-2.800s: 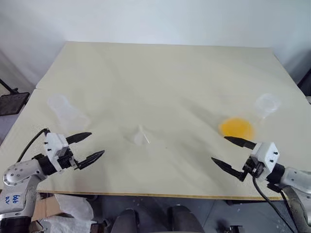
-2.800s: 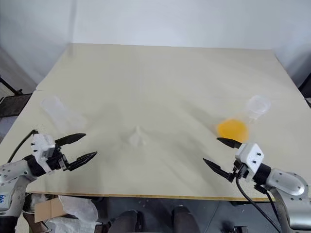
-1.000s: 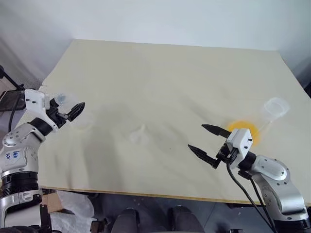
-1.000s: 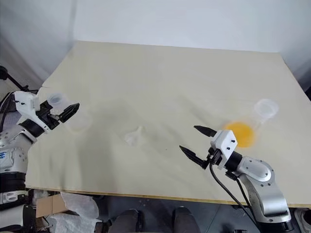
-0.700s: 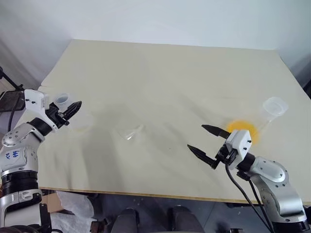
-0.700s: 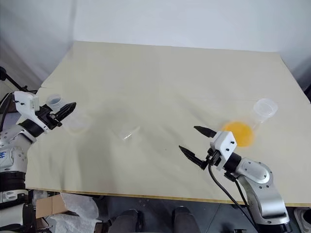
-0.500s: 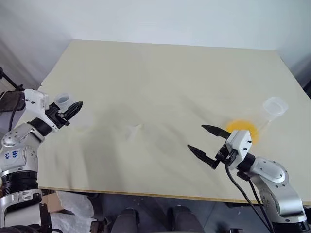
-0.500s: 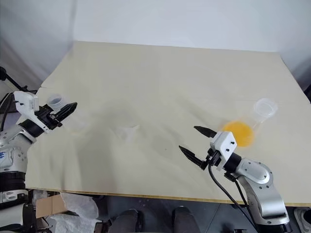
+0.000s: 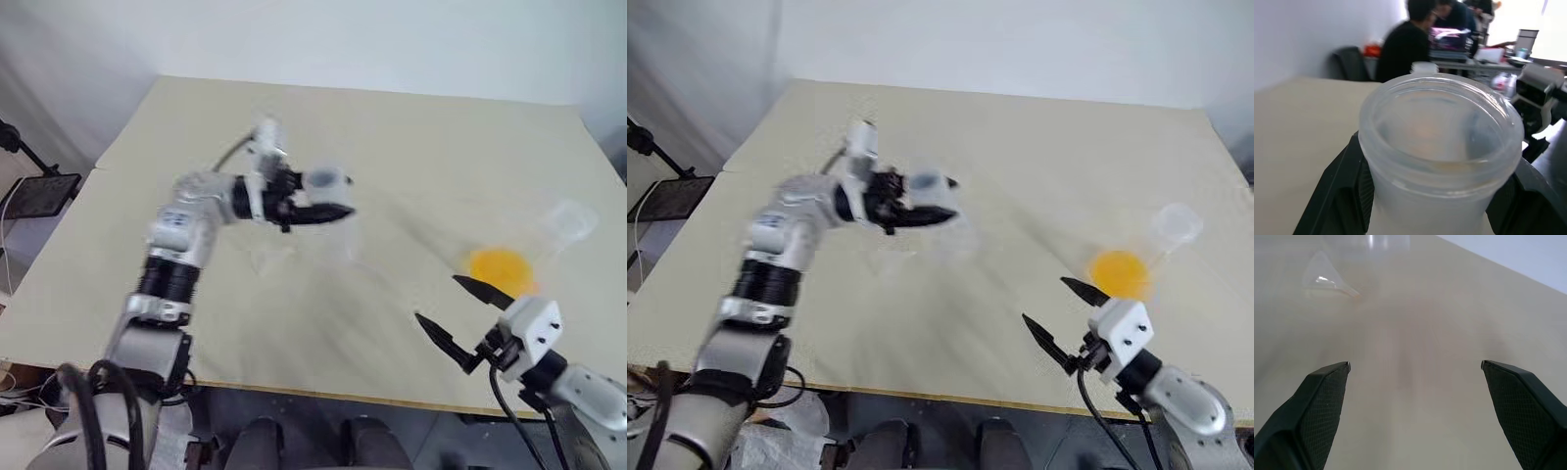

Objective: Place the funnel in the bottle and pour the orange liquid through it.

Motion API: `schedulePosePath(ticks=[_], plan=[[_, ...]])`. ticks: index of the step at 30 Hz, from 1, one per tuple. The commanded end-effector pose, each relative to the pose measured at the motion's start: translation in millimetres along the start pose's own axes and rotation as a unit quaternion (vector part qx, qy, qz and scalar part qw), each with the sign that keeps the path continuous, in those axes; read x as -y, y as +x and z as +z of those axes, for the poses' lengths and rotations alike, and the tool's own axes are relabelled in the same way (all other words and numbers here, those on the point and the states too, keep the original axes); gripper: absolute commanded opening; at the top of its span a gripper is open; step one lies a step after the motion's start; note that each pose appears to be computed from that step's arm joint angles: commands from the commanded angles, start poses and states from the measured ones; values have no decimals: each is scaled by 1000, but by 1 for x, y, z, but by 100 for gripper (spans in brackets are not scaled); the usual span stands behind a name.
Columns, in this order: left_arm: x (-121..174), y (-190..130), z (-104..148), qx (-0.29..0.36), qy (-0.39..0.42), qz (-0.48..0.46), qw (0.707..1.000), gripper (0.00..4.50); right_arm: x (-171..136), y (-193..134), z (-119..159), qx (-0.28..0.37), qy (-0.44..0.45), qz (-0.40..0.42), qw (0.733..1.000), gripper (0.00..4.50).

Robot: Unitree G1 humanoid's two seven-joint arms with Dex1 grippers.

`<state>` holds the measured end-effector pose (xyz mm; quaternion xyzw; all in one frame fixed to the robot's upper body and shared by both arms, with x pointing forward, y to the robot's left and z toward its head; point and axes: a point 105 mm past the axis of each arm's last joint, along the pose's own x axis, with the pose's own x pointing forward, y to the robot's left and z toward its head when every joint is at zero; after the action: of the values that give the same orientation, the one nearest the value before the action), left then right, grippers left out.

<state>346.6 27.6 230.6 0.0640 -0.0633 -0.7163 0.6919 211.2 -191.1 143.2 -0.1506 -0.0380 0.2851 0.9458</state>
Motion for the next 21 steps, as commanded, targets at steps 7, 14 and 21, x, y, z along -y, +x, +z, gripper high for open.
schedulePosePath(ticks=[7,14,21], plan=[[-12,39,-36,-51,58,-13,997,245,-14,-25,18,1,-11,-73,997,450],[-16,38,-44,-58,58,-1,997,245,-16,-27,17,-3,-8,-75,997,450],[-10,29,-42,-30,36,-16,999,374,-12,-16,19,9,-10,-59,998,450]])
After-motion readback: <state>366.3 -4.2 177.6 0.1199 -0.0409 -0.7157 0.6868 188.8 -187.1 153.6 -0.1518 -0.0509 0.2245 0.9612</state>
